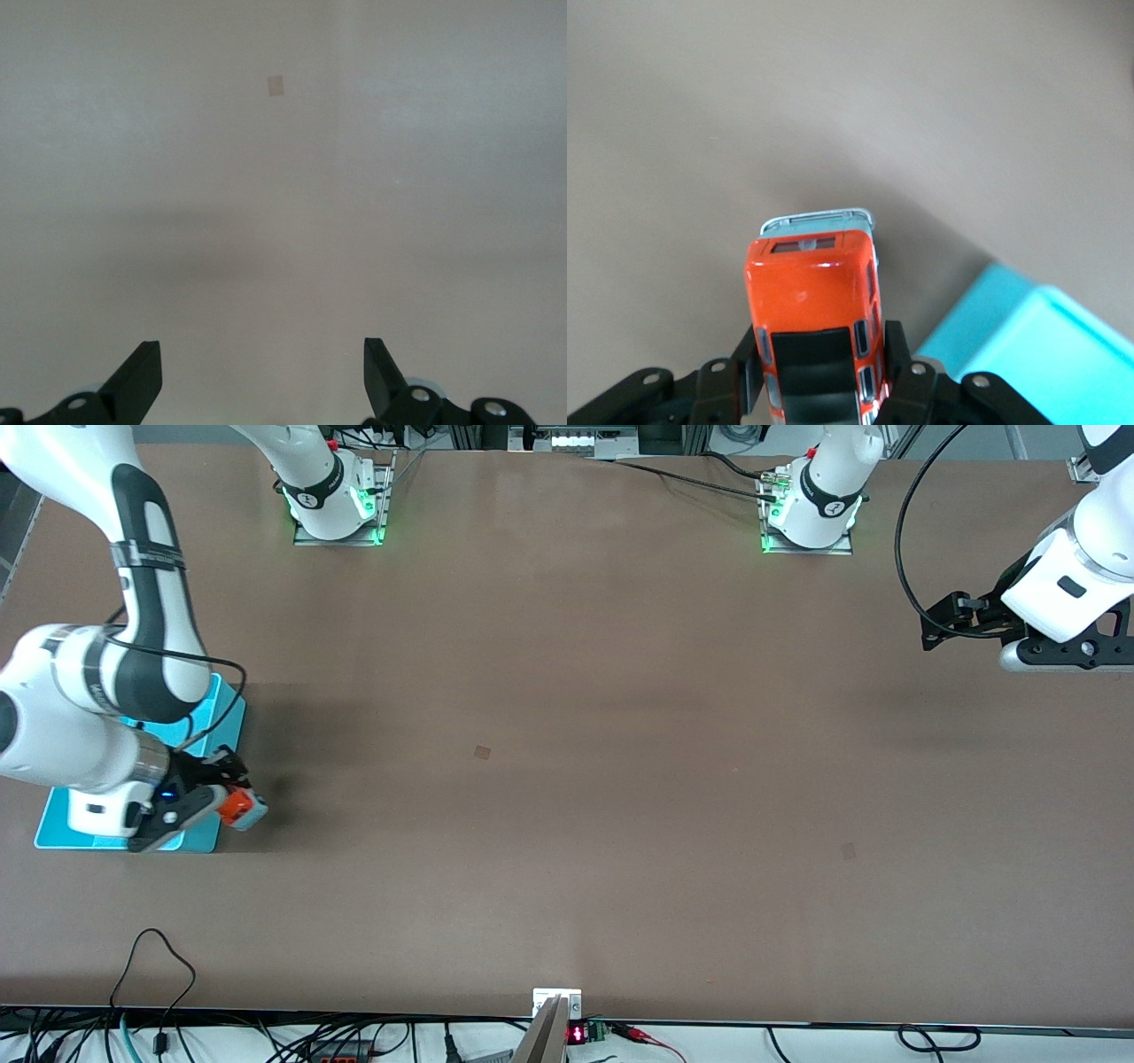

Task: Wind up bus and store in blue box
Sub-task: 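Lift the bus with the right gripper into the cyan box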

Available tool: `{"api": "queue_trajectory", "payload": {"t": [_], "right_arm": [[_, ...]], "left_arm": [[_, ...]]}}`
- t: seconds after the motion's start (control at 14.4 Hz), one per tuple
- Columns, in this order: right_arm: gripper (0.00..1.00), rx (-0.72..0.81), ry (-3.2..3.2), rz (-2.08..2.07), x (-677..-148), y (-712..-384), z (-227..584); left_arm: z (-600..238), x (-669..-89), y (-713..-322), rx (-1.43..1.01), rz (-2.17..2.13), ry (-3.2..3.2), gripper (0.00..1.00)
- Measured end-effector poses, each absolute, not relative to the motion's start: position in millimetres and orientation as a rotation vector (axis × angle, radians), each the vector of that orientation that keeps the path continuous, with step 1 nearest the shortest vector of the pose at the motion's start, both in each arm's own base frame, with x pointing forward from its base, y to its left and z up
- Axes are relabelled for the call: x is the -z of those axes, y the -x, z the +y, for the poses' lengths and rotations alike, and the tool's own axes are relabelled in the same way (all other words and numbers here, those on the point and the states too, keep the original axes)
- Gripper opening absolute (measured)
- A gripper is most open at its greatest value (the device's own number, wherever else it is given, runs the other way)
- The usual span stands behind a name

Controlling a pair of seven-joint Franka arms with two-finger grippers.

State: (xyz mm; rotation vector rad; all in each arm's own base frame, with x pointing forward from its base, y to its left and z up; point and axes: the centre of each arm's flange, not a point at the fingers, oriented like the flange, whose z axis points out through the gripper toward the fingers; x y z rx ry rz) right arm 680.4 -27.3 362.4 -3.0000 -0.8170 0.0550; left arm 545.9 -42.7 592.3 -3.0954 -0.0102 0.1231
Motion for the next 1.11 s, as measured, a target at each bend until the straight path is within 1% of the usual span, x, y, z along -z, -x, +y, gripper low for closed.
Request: {"api": "queue_trajectory", "payload": {"t": [0.35, 0.56, 0.84, 1.11], "right_arm": [[0.56, -0.107, 3.106, -0.444, -356.5, -661.8, -127.7], [0.56, -0.135, 3.124, -0.219, -348.0, -647.4, -172.0], [0.56, -0.149, 3.14, -0.013, -325.6, -637.9, -200.1], [0.56, -0.1, 3.181, 0.1, -280.6, -642.3, -207.3]], "left_arm": [[-42.7, -592.2, -545.8, -0.125, -0.01, 3.095, 1.0], [-42.5, -592.2, -545.7, -0.126, -0.011, 3.095, 1.0], [-42.5, -592.2, -545.7, -0.127, -0.011, 3.095, 1.0], [-42.5, -592.2, -545.6, -0.127, -0.011, 3.095, 1.0]]}}
